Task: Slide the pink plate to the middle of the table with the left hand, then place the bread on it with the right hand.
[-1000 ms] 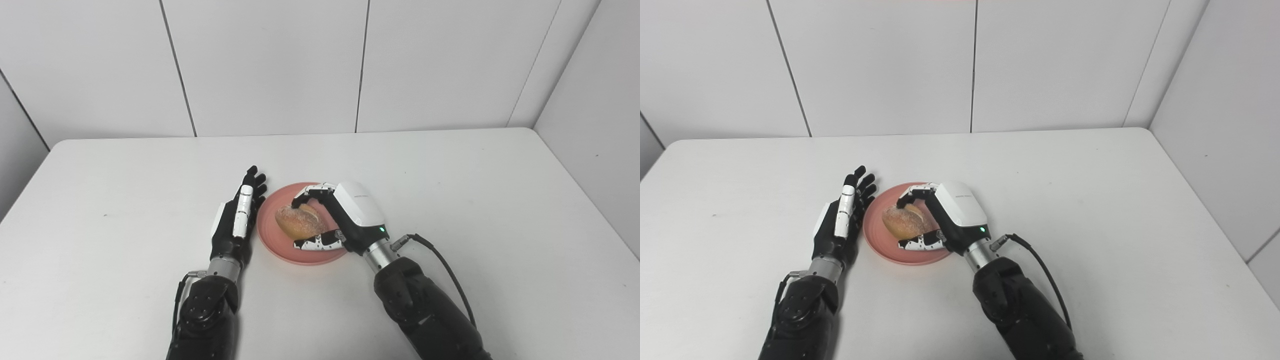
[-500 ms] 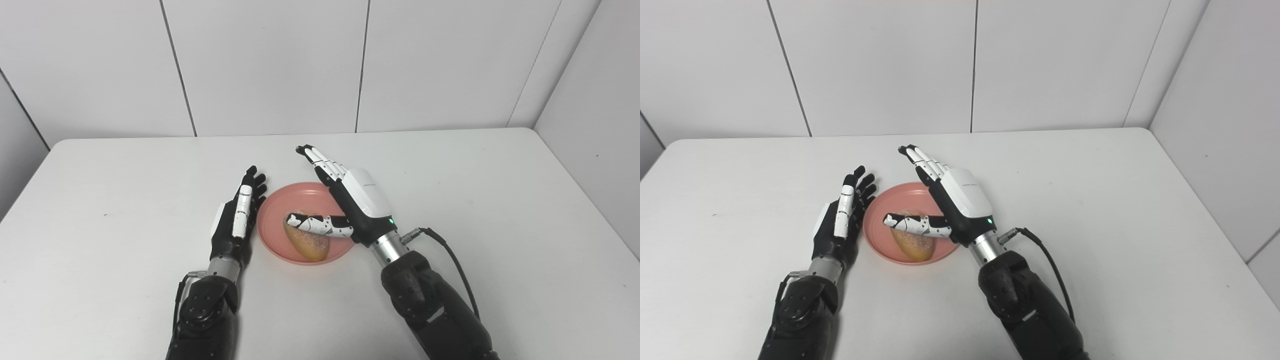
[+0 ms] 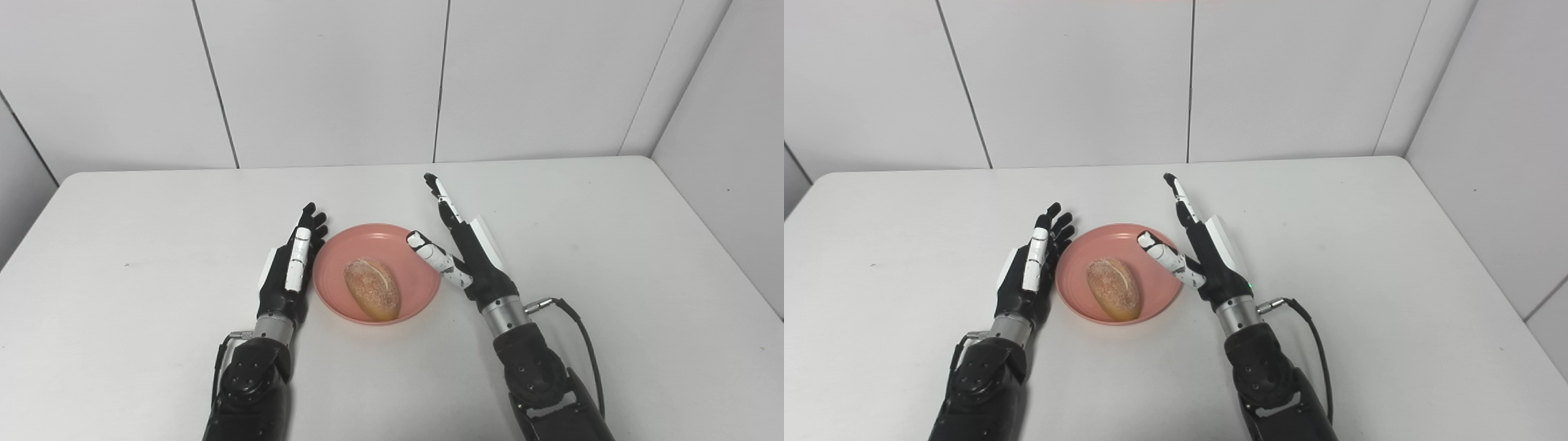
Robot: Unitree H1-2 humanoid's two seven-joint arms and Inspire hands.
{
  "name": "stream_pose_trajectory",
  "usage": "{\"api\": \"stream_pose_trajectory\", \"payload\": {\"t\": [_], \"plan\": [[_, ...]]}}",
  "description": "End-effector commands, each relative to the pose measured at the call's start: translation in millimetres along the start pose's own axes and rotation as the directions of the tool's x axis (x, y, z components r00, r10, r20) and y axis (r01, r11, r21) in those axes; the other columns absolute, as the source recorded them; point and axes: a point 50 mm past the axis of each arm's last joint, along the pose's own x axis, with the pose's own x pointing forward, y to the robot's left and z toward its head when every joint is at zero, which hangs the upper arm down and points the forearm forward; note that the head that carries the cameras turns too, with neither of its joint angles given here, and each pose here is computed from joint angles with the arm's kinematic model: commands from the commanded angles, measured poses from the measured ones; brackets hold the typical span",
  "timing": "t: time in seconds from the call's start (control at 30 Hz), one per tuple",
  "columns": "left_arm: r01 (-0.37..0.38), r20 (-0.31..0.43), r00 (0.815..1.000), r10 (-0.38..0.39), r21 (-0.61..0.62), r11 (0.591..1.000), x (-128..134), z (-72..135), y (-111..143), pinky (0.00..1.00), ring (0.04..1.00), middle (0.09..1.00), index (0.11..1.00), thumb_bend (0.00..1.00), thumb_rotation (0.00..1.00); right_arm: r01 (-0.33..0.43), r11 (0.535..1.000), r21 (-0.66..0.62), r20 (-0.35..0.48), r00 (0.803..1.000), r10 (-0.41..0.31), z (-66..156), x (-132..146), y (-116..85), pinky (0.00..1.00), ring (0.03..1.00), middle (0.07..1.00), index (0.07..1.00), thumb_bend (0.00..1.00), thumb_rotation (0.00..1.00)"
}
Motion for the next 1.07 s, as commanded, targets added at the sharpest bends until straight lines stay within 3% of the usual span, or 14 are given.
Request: {"api": "stream_pose_trajectory", "payload": {"t": [0.0, 0.13, 0.33, 0.63, 1.03], "plan": [[0.004, 0.060, 0.998, -0.005, 0.030, 1.000, 9.2, 14.0, 0.2, 0.99, 0.965, 0.968, 0.975, 0.62, 1.00, 0.011, 0.999, 0.044, 0.018, 1.000, -0.012, 8.7, 9.7, -4.1, 1.00, 1.000, 1.000, 1.000, 0.59, 1.00], [0.001, 0.057, 0.998, -0.003, 0.032, 0.999, 9.3, 15.0, 2.1, 1.00, 0.986, 0.981, 0.983, 0.64, 1.00, 0.031, 0.988, 0.153, -0.018, 0.999, -0.029, 0.1, 10.7, -5.0, 1.00, 1.000, 1.000, 1.000, 0.69, 1.00], [0.003, 0.057, 0.998, -0.005, 0.042, 0.999, 7.9, 16.1, 5.0, 1.00, 1.000, 0.994, 0.995, 0.62, 1.00, 0.093, 0.957, 0.275, -0.070, 0.995, -0.077, -8.3, 8.9, 2.8, 1.00, 1.000, 1.000, 1.000, 0.74, 1.00], [0.001, 0.049, 0.999, -0.003, 0.035, 0.999, 5.4, 16.7, 6.2, 1.00, 1.000, 0.998, 1.000, 0.62, 1.00, 0.114, 0.924, 0.364, -0.119, 0.990, -0.075, -9.6, 5.1, 14.0, 1.00, 1.000, 1.000, 1.000, 0.76, 1.00], [0.009, 0.060, 0.998, -0.013, 0.065, 0.998, 3.8, 18.4, 6.6, 1.00, 1.000, 1.000, 1.000, 0.62, 1.00, 0.110, 0.884, 0.455, -0.141, 0.989, -0.051, -11.3, 1.3, 20.3, 1.00, 1.000, 1.000, 1.000, 0.69, 1.00]]}}
